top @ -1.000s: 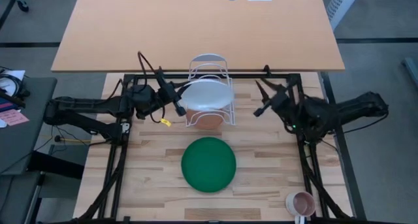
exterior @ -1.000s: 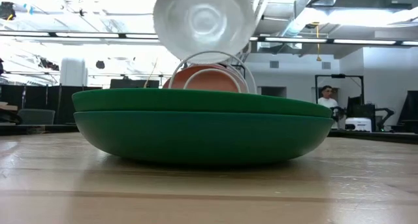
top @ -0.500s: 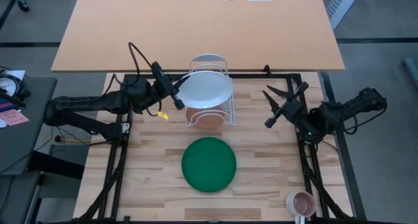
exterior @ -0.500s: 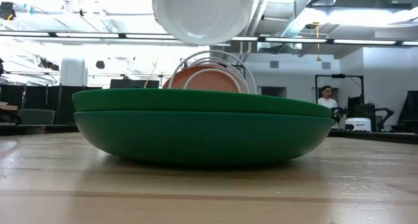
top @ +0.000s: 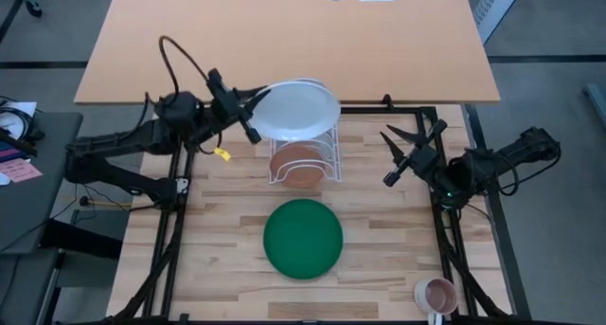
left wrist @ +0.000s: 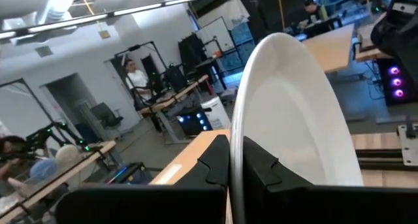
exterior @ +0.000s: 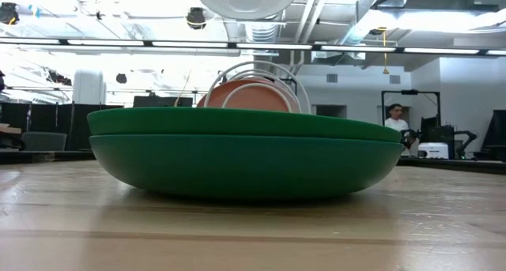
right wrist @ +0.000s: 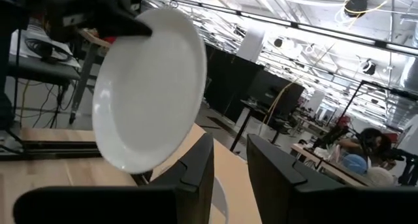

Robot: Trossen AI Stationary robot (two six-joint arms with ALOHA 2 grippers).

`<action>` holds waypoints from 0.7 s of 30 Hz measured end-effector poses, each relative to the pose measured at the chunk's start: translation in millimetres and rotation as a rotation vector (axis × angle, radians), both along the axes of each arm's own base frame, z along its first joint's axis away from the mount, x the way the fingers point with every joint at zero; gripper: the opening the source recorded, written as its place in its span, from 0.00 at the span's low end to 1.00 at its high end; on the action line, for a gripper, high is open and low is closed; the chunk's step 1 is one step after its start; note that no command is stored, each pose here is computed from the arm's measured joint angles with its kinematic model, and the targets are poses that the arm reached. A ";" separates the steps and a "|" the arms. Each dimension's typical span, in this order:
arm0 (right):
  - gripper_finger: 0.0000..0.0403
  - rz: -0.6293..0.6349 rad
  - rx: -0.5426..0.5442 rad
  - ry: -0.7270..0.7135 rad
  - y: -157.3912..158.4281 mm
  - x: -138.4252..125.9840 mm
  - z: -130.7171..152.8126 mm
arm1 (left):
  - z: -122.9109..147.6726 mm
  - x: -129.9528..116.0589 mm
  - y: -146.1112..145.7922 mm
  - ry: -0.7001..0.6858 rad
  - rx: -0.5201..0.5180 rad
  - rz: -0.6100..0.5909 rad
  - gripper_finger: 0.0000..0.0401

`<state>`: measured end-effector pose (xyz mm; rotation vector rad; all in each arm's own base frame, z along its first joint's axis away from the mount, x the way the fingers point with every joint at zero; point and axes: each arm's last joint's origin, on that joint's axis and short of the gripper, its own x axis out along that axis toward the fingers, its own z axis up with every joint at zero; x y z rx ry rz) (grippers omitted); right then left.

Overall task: Sort dishes
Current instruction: Put the white plate on the dish rack

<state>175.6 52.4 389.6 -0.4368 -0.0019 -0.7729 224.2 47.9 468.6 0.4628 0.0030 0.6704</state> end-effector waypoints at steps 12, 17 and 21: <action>0.24 -0.011 -0.012 0.015 -0.2 -0.2 0.0 | 8.7 43.0 36.2 0.074 0.036 0.108 0.00; 0.24 -0.045 0.000 0.023 -0.9 -0.8 -0.4 | -2.8 58.8 43.4 0.098 0.008 0.156 0.00; 0.24 -0.059 -0.005 0.035 -1.1 -0.9 -0.7 | -8.8 66.6 46.6 0.110 -0.001 0.183 0.00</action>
